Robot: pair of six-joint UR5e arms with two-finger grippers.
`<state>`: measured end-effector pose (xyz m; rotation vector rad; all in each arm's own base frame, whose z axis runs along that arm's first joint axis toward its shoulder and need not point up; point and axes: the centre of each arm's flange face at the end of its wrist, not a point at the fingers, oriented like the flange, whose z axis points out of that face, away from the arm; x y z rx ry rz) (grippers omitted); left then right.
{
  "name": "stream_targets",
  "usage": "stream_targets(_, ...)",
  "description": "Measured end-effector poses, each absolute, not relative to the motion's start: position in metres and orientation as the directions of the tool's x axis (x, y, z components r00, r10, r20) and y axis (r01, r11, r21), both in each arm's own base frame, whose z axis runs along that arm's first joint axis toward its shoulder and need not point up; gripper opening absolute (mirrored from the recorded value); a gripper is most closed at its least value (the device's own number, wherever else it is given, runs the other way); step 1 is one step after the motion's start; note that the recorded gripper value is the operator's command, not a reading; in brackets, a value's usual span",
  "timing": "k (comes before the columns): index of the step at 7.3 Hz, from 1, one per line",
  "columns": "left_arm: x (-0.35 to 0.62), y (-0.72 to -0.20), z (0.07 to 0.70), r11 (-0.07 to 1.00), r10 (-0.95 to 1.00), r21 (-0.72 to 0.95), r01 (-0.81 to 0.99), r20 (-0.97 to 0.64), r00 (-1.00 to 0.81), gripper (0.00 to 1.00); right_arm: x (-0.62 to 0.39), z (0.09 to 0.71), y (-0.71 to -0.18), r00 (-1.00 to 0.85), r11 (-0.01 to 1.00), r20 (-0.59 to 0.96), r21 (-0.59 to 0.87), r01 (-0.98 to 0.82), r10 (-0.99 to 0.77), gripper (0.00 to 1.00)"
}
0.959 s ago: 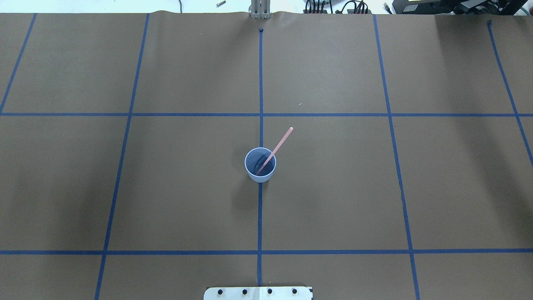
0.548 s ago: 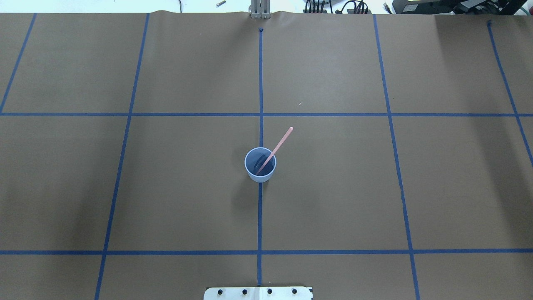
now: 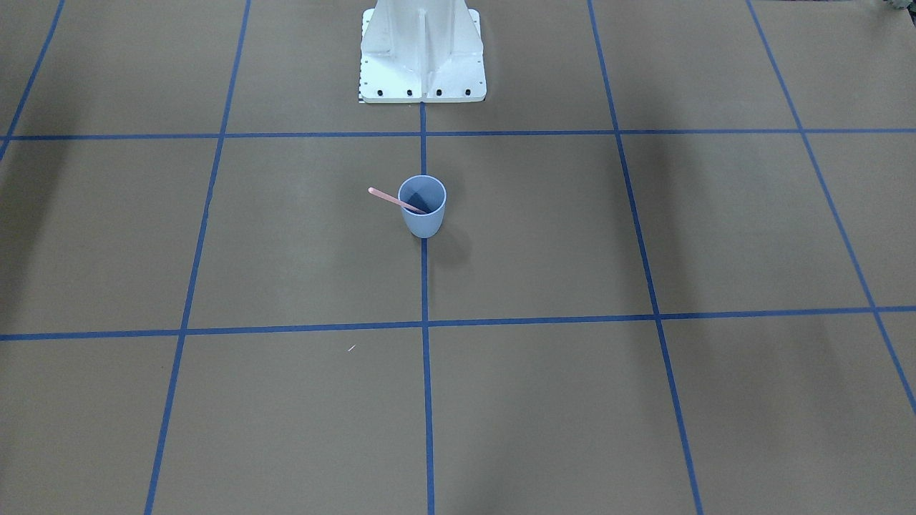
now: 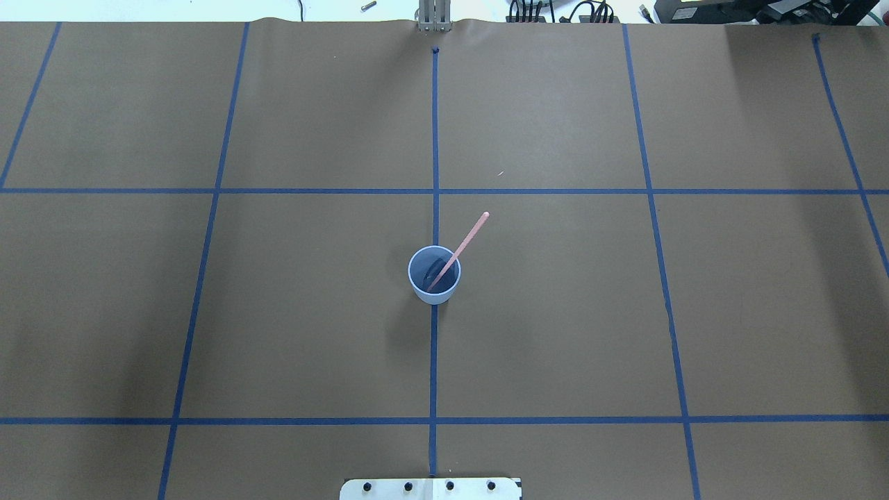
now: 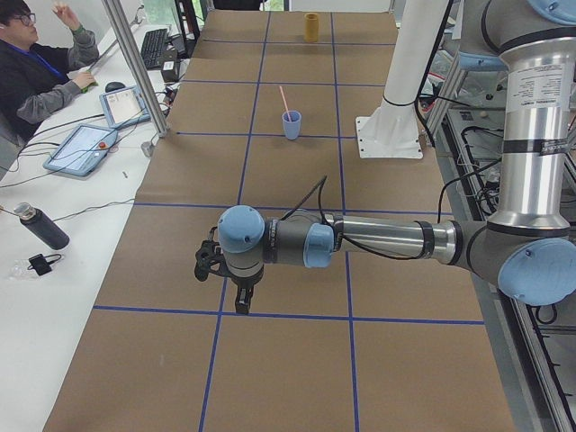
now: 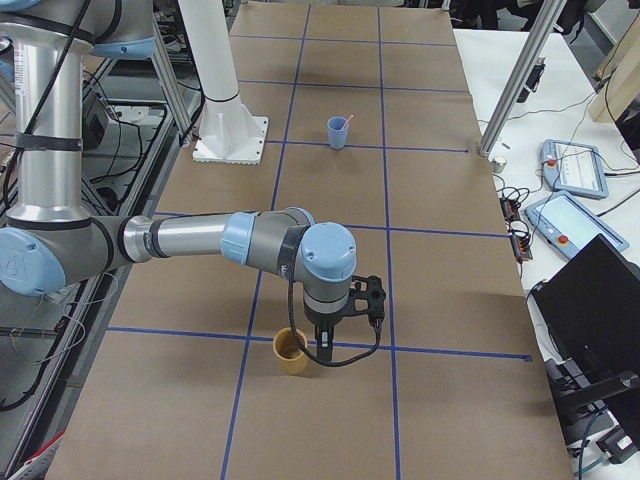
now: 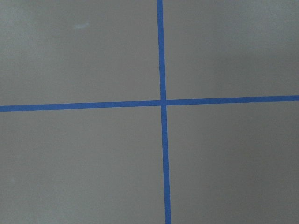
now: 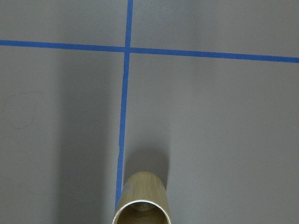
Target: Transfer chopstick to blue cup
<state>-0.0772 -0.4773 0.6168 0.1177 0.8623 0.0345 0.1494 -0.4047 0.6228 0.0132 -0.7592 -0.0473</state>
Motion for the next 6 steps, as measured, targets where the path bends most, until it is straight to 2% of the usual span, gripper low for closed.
stream_targets(6,-0.0770,-0.4771,0.6164,0.992,0.084,0.128,0.021,-0.752,0.653,0.99,0.1523,0.6291,-0.3982,0.766,1.000,0.642,0.024,0.003,-0.018,1.00)
